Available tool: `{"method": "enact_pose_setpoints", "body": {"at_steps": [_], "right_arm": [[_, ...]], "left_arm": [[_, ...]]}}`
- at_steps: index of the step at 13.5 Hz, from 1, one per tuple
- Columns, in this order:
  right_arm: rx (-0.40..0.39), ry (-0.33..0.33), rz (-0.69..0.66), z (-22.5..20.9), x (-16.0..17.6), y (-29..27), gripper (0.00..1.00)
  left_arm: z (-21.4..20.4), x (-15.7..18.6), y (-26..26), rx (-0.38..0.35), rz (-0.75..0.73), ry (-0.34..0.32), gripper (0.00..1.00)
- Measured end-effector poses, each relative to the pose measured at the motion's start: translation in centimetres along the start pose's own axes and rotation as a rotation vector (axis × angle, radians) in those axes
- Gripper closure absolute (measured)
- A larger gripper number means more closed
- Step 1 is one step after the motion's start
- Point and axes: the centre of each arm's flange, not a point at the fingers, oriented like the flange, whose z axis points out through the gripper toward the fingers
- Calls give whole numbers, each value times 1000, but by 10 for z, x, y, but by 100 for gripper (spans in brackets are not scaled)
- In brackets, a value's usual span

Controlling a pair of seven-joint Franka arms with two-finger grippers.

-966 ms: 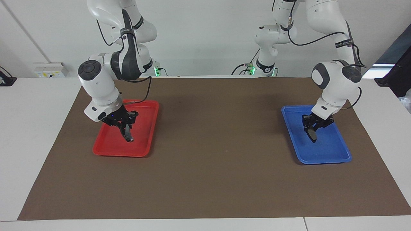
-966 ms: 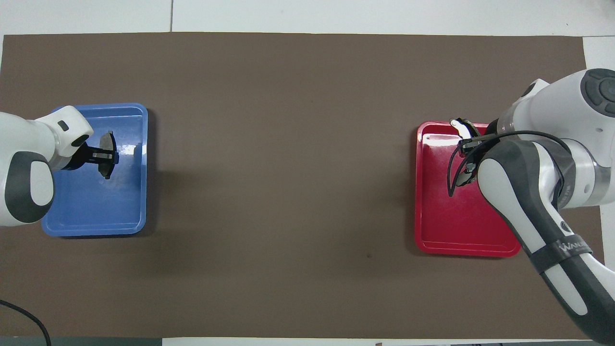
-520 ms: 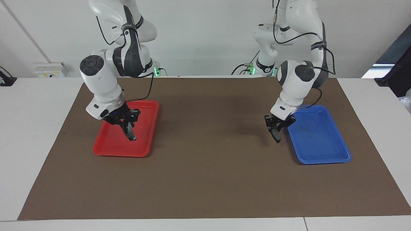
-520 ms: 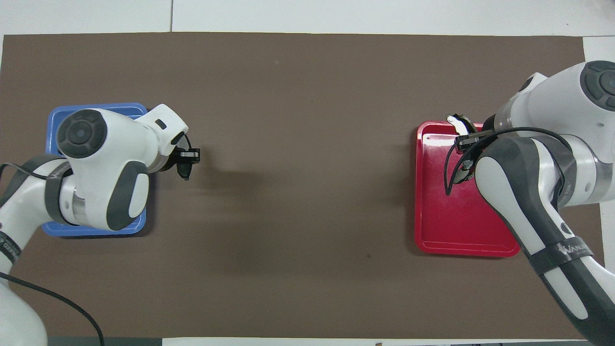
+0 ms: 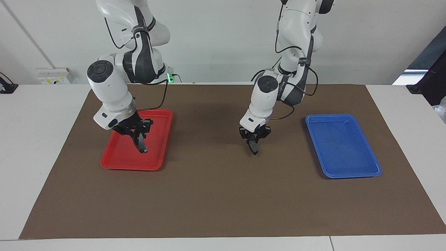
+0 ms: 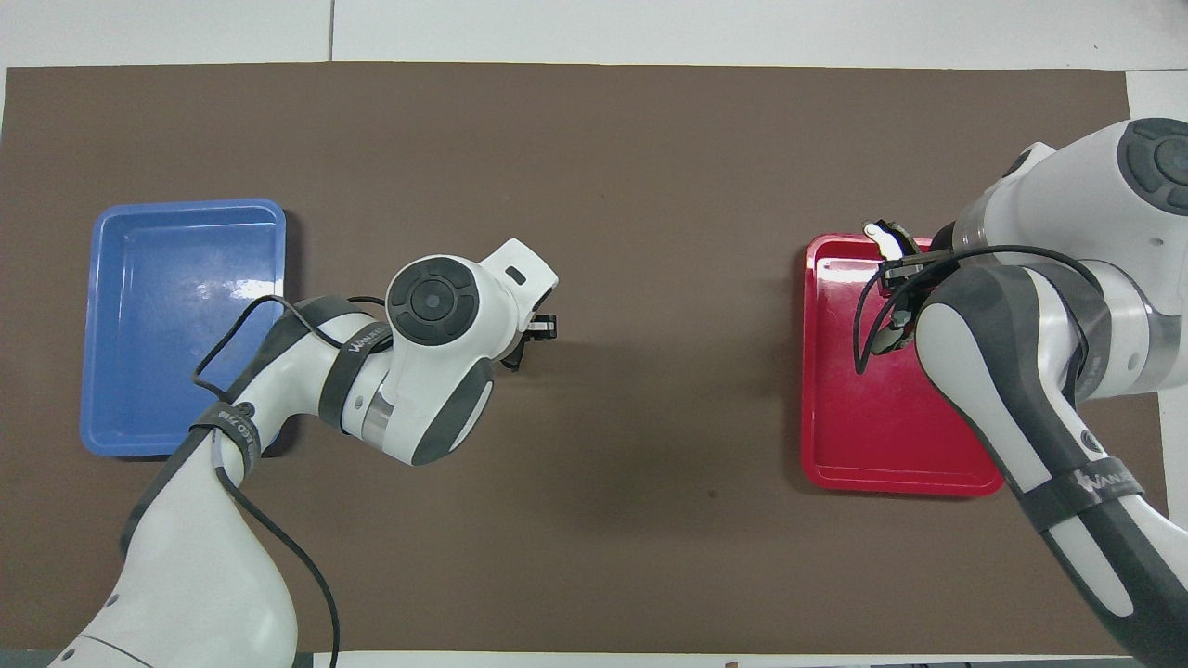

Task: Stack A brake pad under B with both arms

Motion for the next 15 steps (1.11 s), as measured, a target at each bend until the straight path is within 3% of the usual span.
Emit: {"method": "enact_pose_setpoints", "body": {"at_steps": [4, 5, 9, 11, 15], "right_arm": [[0, 0, 0, 0, 0, 0, 57], [0, 0, 0, 0, 0, 0, 57], [0, 0, -10, 0, 0, -8, 57], [27, 6, 16, -3, 1, -37, 57], [87, 52, 77, -30, -1, -174, 57]], "left_arm": [[20, -5, 29, -20, 33, 31, 61], [19, -3, 29, -21, 31, 35, 53], [11, 11, 7, -9, -10, 36, 3], [-11, 31, -34, 7, -71, 22, 1], [-89, 64, -168, 26, -49, -6, 1]]}}
